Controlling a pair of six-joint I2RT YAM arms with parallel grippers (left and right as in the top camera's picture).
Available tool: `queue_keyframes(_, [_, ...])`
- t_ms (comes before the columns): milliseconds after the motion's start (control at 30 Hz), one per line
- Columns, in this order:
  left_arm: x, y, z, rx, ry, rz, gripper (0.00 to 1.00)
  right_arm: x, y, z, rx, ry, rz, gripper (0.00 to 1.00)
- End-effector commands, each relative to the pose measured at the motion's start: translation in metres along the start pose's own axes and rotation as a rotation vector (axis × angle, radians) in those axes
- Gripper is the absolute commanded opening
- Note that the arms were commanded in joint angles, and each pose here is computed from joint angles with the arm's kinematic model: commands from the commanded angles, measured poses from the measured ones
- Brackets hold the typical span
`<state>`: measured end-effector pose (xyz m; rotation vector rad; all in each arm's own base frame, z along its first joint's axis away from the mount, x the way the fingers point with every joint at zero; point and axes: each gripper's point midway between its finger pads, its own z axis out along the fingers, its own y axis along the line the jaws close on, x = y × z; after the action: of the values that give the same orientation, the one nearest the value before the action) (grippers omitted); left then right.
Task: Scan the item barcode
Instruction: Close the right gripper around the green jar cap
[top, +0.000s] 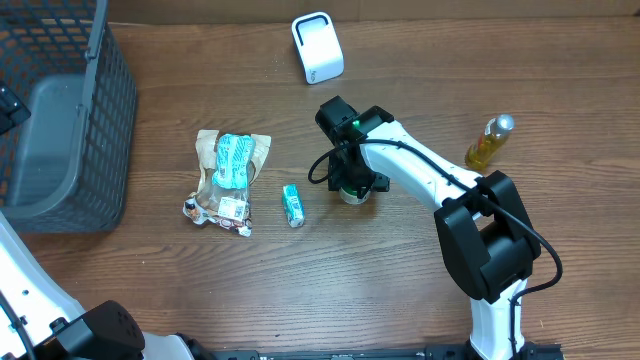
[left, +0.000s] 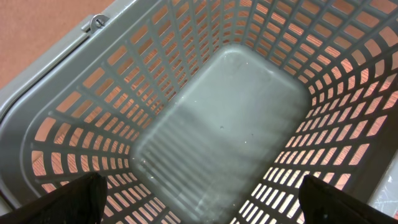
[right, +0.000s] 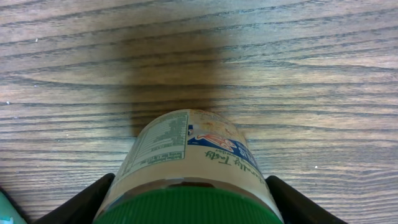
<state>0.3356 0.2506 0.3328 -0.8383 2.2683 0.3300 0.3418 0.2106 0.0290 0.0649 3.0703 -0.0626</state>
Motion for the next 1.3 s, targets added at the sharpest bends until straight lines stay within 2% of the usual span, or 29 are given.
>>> queue_keyframes(0, [-0.0044, -0.002, -0.0014, 0.01, -0.011, 0.019, 0.99, 0.0019, -0.0019, 0.0031, 0.011, 0.006, 0.005, 0.71])
queue_keyframes(233, [-0.0044, -0.002, -0.0014, 0.01, -0.011, 0.019, 1.0, 0.0034, -0.0029, 0.0031, 0.015, 0.012, 0.005, 0.75])
queue_keyframes(400, [-0.0044, -0.002, -0.0014, 0.01, -0.011, 0.019, 1.0, 0.0054, -0.0001, 0.003, -0.001, 0.024, 0.005, 0.67])
queue_keyframes(600, [-0.0044, -0.002, -0.0014, 0.01, -0.011, 0.019, 0.99, 0.0109, 0.0044, 0.0028, -0.028, 0.054, 0.036, 0.64])
queue_keyframes(733, [-0.0044, -0.002, -0.0014, 0.01, -0.011, 0.019, 1.0, 0.0107, 0.0044, 0.0028, -0.028, 0.053, 0.066, 0.66])
queue_keyframes(800, [-0.0044, -0.002, -0.0014, 0.01, -0.011, 0.019, 1.0, 0.0089, 0.0054, 0.0028, -0.031, 0.046, 0.066, 0.72])
queue_keyframes(1267, [-0.0044, -0.002, -0.0014, 0.01, -0.011, 0.019, 1.0, 0.0074, 0.0022, 0.0047, -0.014, 0.034, 0.065, 0.72])
